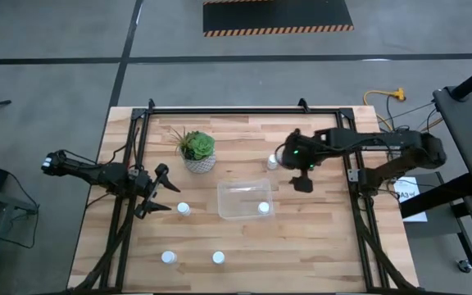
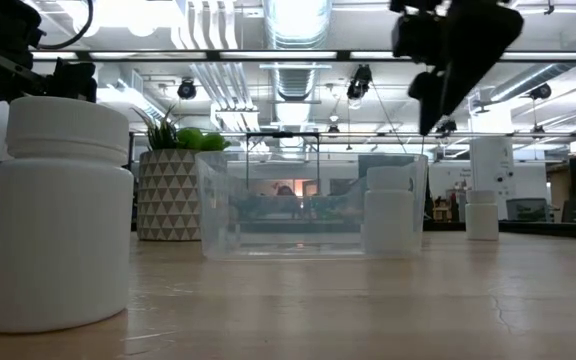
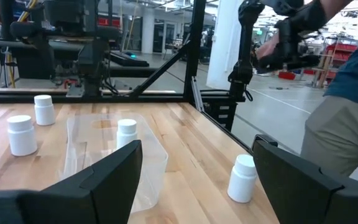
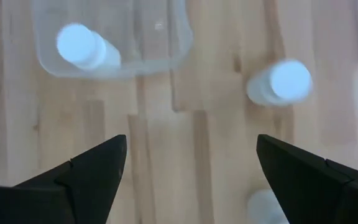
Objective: Pick and place pill bottles into a basket
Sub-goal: Put the white pill bottle into the transparent bin
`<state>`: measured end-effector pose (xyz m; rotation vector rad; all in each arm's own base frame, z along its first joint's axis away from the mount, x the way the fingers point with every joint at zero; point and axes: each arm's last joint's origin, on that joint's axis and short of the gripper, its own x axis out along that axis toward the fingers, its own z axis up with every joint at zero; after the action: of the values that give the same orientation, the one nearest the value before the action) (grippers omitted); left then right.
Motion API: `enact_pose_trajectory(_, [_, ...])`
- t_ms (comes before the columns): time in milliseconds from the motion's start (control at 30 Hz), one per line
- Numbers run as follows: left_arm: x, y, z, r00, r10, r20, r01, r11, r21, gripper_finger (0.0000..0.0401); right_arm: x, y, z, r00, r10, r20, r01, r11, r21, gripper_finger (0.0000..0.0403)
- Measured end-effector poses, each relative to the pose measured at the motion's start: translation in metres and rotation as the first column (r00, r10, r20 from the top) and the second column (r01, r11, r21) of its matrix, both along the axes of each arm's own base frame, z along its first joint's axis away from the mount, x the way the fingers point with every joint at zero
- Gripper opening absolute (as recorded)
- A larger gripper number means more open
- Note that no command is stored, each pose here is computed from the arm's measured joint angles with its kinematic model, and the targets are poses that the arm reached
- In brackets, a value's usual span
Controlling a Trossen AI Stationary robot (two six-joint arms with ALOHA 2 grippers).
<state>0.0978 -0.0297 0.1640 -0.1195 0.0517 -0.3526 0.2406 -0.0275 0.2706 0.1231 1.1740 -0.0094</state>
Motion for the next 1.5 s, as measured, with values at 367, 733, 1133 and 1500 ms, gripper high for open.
enact_pose_trajectory(367, [0.0, 0.0, 0.0, 1.0, 0.0, 0.001, 0.0, 1.0, 0.0, 0.029, -0.068, -0.014, -0.01, 0.996, -0.058, 0.07, 0.059, 0.998, -0.016, 0.0342])
enact_pose_trajectory(733, [0.0, 0.0, 0.0, 1.0, 0.0, 0.0, 0.0, 1.0, 0.0, 0.029, -0.084, -0.037, -0.028, 0.995, -0.081, 0.05, 0.083, 0.996, -0.035, 0.0343])
enact_pose_trajectory(1133, [0.0, 0.0, 0.0, 1.0, 0.0, -0.001, 0.0, 1.0, 0.0, 0.029, -0.092, -0.068, -0.025, 0.967, -0.213, 0.142, 0.217, 0.976, -0.012, 0.0343])
enact_pose_trajectory(1500, [0.0, 0.0, 0.0, 1.0, 0.0, -0.001, 0.0, 1.0, 0.0, 0.029, -0.077, -0.083, -0.048, 0.968, -0.249, 0.038, 0.247, 0.968, 0.043, 0.034])
